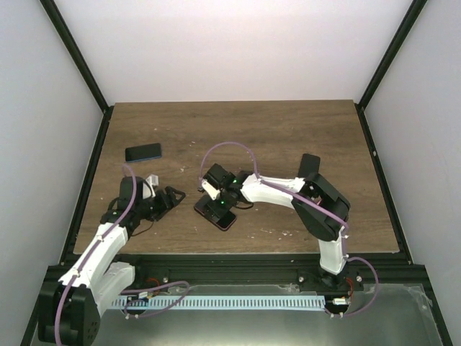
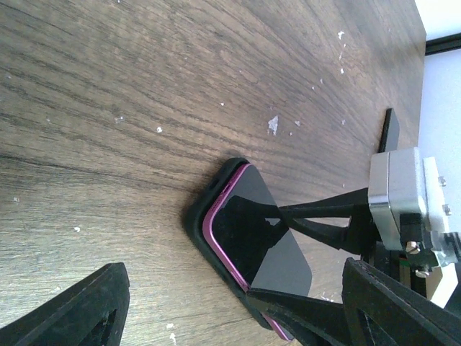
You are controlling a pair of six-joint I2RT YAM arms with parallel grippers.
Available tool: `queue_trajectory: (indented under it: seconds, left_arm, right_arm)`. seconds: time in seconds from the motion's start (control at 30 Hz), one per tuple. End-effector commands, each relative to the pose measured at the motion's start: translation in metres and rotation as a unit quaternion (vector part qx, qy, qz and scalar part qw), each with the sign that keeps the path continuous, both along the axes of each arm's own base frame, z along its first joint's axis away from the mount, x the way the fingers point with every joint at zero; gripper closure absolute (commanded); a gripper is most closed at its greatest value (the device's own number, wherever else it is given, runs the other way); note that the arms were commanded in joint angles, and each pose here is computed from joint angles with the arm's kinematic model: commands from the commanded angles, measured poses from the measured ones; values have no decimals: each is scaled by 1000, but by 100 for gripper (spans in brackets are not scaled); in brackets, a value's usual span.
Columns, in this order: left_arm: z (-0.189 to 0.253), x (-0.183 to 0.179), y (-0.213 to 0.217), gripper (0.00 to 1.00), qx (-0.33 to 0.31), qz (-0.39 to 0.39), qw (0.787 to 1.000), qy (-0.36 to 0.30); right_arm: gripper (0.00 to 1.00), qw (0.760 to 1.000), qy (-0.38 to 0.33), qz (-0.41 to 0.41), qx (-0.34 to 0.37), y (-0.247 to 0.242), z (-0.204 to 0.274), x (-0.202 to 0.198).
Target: Put the phone into the phone case
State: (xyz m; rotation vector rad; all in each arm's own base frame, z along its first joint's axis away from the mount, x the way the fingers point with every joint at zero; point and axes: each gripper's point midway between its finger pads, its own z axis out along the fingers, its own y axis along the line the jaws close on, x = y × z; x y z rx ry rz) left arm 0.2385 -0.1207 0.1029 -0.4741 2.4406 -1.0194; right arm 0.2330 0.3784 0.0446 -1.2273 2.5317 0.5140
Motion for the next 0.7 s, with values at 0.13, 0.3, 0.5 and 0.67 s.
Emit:
queue_trajectory:
  seconds: [0.13,0.3,0.5,0.67]
  left_arm:
    - [-5,0,-2,18,-9,-5,1000,2]
    - [-6,0,-3,19,-10,-6,1000,3]
    - [-10,0,-2,19,-11,-4,1000,6]
    - [-19,-1,-4,21,-15,-5,1000,17]
  right_arm:
    - [39,1000,-4,6,-6,6,11,0]
    - [39,1000,1,10,-8,6,13,-3]
    - [39,1000,6,7,-12,11,11,-1]
    - [39,999,9,-13,-34,10,2,4]
